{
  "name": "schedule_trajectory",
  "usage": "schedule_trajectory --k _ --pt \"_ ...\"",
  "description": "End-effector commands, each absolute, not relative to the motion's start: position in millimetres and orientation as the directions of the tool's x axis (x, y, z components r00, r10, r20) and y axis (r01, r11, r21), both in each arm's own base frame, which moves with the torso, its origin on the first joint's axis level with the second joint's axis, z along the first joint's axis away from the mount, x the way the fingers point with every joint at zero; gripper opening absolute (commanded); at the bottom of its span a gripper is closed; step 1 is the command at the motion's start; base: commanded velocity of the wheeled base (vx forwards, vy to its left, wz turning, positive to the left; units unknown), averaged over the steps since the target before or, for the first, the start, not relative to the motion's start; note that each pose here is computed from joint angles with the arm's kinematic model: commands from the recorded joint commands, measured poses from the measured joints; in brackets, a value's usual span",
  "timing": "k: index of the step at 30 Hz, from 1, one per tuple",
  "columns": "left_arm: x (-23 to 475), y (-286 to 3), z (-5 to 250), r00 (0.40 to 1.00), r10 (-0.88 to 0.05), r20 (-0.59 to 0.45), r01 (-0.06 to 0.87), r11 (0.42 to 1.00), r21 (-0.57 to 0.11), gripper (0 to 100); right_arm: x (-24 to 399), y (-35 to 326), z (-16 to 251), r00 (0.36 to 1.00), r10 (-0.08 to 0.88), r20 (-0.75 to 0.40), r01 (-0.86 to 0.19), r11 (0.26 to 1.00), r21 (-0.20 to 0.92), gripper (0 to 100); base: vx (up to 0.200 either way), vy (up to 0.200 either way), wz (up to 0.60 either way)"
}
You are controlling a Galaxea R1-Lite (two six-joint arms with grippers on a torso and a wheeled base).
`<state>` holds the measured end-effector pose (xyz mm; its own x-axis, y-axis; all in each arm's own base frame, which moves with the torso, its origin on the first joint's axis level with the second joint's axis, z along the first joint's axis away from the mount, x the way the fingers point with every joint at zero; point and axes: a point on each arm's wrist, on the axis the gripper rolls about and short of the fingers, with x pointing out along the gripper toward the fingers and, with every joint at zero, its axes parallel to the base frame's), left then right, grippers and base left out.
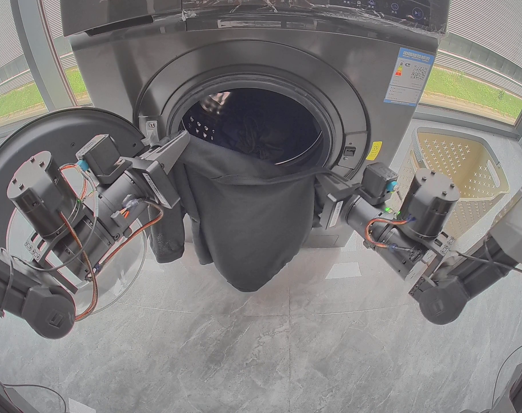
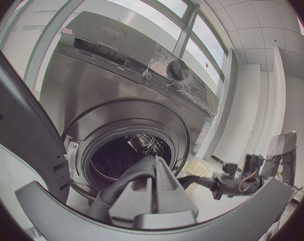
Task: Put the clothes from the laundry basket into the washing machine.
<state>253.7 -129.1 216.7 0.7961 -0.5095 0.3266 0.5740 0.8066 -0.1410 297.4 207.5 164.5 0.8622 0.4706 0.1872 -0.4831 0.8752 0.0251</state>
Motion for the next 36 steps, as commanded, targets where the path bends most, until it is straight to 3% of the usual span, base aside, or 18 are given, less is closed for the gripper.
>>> schedule_trajectory --k 1,7,11,36 --pt "238.9 -122.7 218.3 0.8 -0.51 0.317 0.572 0.808 -0.14 0 279.1 197.2 199.7 0.84 0.46 0.287 -0.491 0.87 0.042 0 0.0 0.0 0.0" --pt "224.9 -121.4 219.4 0.788 -0.528 0.317 0.588 0.797 -0.137 0 264.1 187.3 219.1 0.815 0.453 0.361 -0.509 0.857 0.074 0 0.0 0.0 0.0" --pt "222.5 -120.2 219.7 0.784 -0.527 0.327 0.591 0.795 -0.135 0 248.7 182.5 217.5 0.807 0.465 0.365 -0.529 0.843 0.097 0 0.0 0.0 0.0" --pt "214.0 -114.0 221.6 0.784 -0.524 0.334 0.589 0.797 -0.131 0 253.9 185.5 230.4 0.816 0.403 0.415 -0.491 0.861 0.13 0 0.0 0.0 0.0"
